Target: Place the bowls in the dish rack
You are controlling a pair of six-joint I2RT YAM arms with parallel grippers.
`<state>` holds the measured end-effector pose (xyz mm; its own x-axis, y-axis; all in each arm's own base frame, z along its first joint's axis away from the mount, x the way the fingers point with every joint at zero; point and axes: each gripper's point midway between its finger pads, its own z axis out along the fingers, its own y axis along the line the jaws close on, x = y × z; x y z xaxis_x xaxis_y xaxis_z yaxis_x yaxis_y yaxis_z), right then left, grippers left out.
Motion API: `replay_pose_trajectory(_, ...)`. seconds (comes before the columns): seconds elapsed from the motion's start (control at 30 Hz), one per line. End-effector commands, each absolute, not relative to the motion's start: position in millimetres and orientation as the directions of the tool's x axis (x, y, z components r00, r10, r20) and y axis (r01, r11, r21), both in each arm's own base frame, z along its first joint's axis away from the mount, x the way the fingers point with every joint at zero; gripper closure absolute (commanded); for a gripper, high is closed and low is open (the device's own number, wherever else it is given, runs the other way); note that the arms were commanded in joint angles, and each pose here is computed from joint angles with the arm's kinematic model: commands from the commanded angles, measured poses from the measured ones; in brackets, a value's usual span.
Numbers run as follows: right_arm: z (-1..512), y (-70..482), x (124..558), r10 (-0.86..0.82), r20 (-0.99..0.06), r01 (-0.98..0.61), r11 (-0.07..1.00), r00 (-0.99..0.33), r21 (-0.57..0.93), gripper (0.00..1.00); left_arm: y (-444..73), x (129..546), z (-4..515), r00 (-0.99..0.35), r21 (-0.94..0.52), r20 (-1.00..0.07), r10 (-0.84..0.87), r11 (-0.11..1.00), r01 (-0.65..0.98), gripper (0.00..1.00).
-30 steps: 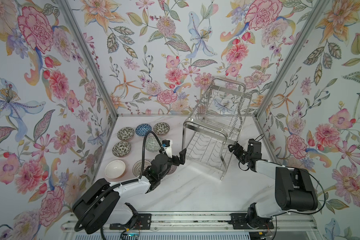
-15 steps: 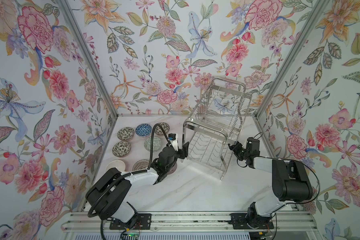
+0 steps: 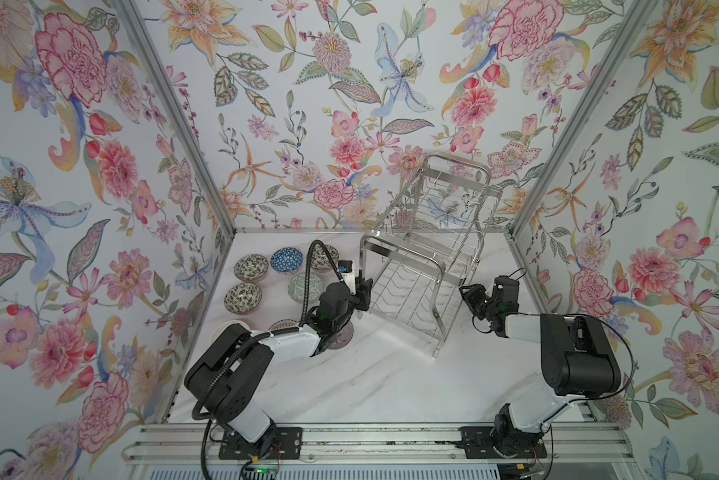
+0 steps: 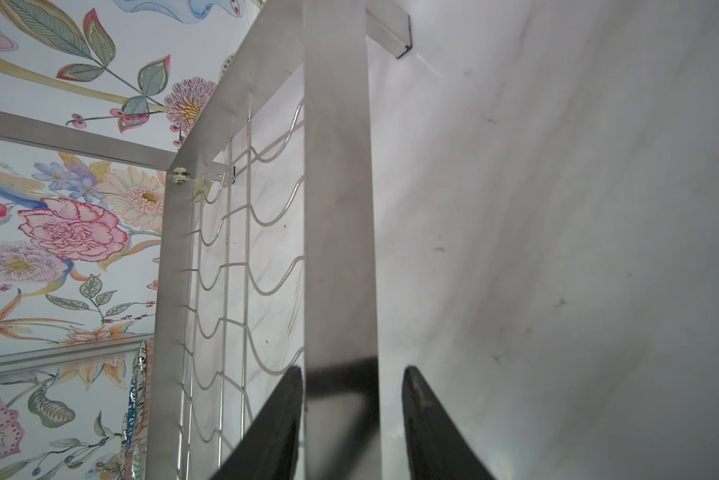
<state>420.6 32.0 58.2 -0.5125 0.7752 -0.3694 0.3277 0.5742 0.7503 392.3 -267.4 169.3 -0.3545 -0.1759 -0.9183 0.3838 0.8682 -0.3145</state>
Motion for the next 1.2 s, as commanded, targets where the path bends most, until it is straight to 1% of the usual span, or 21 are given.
replay_pose_trajectory(0.0,58,30,413,0.798,-0.358,0.342,0.550,-0.484,0.762,0.62,-263,411,169,-0.364,-0.310,-0.915,-0.171,0.877,0.368,0.55)
replay_pose_trajectory(0.2,50,31,402,0.798,-0.353,0.362,0.553,-0.488,0.751,0.66,-255,436,172,-0.369,-0.329,-0.909,-0.192,0.876,0.354,0.57)
replay_pose_trajectory(0.3,47,31,396,0.802,-0.347,0.371,0.549,-0.487,0.749,0.69,-254,445,174,-0.366,-0.312,-0.914,-0.177,0.882,0.353,0.57)
replay_pose_trajectory(0.37,46,32,390,0.807,-0.339,0.378,0.542,-0.484,0.751,0.69,-256,450,174,-0.363,-0.297,-0.918,-0.163,0.887,0.354,0.57)
replay_pose_trajectory(0.8,56,35,351,0.832,-0.356,0.424,0.531,-0.425,0.734,0.70,-283,505,175,-0.370,-0.284,-0.919,-0.135,0.878,0.385,0.58)
replay_pose_trajectory(1.03,58,46,345,0.820,-0.377,0.420,0.551,-0.431,0.721,0.70,-298,530,183,-0.356,-0.270,-0.927,-0.120,0.871,0.409,0.58)
replay_pose_trajectory(1.17,55,55,343,0.809,-0.380,0.410,0.565,-0.449,0.716,0.69,-297,537,181,-0.363,-0.269,-0.925,-0.116,0.874,0.404,0.55)
